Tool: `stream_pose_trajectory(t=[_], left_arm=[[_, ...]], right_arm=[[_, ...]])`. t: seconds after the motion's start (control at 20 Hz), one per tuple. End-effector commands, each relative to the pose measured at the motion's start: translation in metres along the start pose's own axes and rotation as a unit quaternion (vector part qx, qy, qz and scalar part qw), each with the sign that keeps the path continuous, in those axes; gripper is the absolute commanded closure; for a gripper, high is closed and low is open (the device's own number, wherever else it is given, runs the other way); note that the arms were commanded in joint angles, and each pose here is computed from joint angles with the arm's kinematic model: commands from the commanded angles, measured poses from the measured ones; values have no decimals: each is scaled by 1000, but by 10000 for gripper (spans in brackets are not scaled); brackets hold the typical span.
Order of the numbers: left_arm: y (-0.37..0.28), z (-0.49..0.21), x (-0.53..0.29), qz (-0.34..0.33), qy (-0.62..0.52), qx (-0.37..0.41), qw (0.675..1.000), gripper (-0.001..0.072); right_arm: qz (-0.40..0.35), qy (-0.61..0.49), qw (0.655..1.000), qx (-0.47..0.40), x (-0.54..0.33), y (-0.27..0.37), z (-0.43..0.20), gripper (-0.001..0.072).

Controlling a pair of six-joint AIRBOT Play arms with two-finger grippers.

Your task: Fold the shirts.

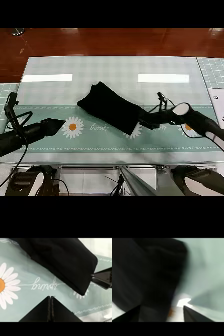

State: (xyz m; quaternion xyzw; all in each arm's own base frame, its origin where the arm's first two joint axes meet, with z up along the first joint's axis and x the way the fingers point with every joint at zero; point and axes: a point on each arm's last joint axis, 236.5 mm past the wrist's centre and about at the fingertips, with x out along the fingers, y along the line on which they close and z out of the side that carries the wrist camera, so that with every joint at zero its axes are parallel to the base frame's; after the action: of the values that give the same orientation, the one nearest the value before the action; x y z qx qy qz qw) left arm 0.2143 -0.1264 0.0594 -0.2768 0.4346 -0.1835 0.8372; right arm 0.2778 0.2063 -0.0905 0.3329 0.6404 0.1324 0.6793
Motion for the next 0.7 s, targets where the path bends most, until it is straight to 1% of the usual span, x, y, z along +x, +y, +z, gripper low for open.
stream_pose_trajectory(t=[0.0,0.05,0.1,0.2,0.25,0.4,0.55,0.65], left_arm=[[1,-2,1,0,3,-2,1000,687],[1,-2,1,0,3,-2,1000,687],[1,-2,1,0,3,-2,1000,687],[1,-2,1,-1,3,-2,1000,686],[1,-2,1,0,3,-2,1000,687],[1,-2,1,0,3,-2,1000,687],[1,-2,1,0,3,-2,1000,687],[1,-2,1,0,3,-2,1000,686]], right_arm=[[15,64,998,-16,41,25,-5,260],[18,73,996,-38,46,34,-2,473],[32,75,994,-78,44,50,4,682],[58,57,987,-138,24,93,27,683],[63,40,980,-183,6,119,42,683],[34,-27,956,-291,-68,190,86,683],[-12,-95,938,-334,-146,221,117,683],[-32,-124,931,-342,-194,224,129,683]])
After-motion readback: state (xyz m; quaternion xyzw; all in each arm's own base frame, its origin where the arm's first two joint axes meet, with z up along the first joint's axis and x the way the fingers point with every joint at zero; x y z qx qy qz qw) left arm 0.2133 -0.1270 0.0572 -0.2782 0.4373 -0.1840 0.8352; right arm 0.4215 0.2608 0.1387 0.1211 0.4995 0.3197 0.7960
